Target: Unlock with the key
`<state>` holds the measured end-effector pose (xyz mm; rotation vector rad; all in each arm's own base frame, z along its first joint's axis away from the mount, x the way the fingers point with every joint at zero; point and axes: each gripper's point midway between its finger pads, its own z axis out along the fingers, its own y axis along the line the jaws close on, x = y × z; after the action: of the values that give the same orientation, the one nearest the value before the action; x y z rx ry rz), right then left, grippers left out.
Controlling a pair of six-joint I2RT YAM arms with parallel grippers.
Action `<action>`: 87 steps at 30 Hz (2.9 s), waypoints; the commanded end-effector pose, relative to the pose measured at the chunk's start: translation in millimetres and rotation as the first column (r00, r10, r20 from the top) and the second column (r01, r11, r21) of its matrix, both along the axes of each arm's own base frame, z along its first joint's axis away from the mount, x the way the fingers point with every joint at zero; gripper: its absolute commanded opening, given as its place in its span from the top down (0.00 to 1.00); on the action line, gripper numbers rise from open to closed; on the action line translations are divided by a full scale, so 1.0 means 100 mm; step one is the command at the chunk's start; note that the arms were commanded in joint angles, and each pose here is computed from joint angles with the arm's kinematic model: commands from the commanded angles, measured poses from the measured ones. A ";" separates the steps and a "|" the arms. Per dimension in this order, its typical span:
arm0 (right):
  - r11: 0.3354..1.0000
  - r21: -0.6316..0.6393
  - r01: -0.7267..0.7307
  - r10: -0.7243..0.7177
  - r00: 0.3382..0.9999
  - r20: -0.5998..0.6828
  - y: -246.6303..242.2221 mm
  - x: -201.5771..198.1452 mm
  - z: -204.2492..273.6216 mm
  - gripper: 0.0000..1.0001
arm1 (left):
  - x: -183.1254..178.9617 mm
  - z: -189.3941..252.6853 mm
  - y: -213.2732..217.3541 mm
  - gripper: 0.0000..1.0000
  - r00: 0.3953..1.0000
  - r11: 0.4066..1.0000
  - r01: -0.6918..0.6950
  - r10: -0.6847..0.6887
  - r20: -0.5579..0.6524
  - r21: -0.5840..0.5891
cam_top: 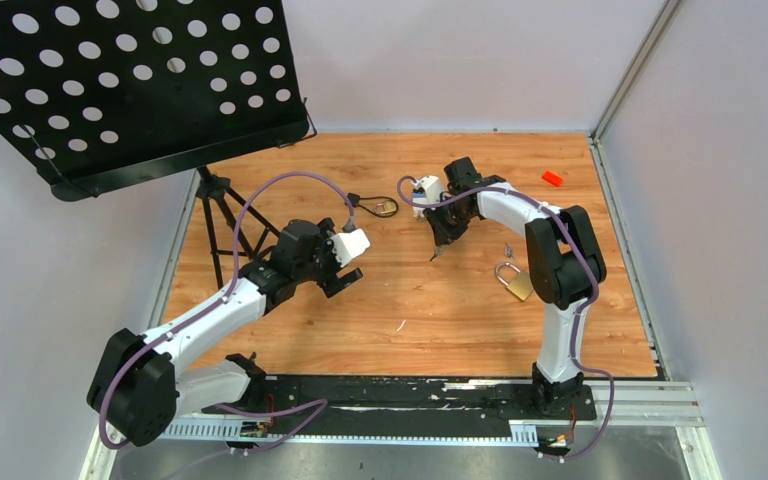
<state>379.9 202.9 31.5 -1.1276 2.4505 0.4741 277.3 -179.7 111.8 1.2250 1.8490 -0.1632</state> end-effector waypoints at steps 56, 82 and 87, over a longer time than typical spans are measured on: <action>0.992 0.128 -0.004 0.011 0.998 -0.057 0.17 -0.20 0.38 1.00 | -0.02 0.06 -0.10 0.00 0.999 0.998 0.045 -0.045 0.018 -0.035; 0.887 0.455 -0.080 -0.005 0.983 0.183 0.44 -0.48 2.15 1.00 | 0.34 0.97 -1.53 0.11 0.941 0.753 0.331 -0.309 0.138 -0.569; 0.850 0.519 -0.092 -0.003 0.984 0.180 0.50 -0.57 2.36 1.00 | 0.33 1.00 -1.63 0.13 0.928 0.693 0.369 -0.311 0.204 -0.619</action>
<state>327.9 240.2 216.5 -0.9616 2.1104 0.8549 311.3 -324.1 177.9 1.0803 1.4736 -0.8059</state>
